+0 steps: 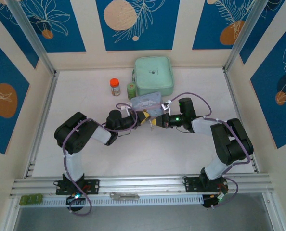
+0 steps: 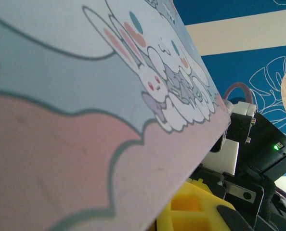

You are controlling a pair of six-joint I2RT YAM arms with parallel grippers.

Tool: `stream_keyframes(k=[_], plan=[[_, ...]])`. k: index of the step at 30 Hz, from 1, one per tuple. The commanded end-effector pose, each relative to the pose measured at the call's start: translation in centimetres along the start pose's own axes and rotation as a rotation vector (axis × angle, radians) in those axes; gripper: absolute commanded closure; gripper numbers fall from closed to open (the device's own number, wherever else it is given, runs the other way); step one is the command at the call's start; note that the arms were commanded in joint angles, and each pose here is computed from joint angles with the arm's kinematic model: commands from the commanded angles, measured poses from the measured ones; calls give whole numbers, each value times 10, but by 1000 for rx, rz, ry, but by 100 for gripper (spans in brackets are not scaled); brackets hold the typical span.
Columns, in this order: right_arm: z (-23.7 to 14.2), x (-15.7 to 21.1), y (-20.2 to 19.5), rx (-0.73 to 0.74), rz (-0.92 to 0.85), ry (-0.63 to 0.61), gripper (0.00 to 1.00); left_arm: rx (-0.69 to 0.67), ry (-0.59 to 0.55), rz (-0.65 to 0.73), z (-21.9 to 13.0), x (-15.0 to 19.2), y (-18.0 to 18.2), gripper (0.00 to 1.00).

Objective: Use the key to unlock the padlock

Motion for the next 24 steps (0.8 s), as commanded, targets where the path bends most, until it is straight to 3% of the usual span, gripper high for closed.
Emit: stream_keyframes(k=[1, 10, 24], plan=[[3, 4, 9, -42, -15, 32, 100, 99, -4, 76, 3, -9, -28, 100], [9, 6, 8, -46, -7, 50, 100, 111, -7, 80, 2, -8, -30, 100], [12, -18, 9, -21, 8, -27, 100, 177, 29, 90, 4, 4, -45, 100]])
Point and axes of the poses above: each hand's point on the last joint's axis, 136 mm out from that joint toward the fingers, its own z axis out along the fingers, its own y axis along the line the jaws close on, x = y × z, the point moved 1 cm from there along -z, back along the fingers, and after that the axes turned 5 degrees about z, right-handed, at the moved point
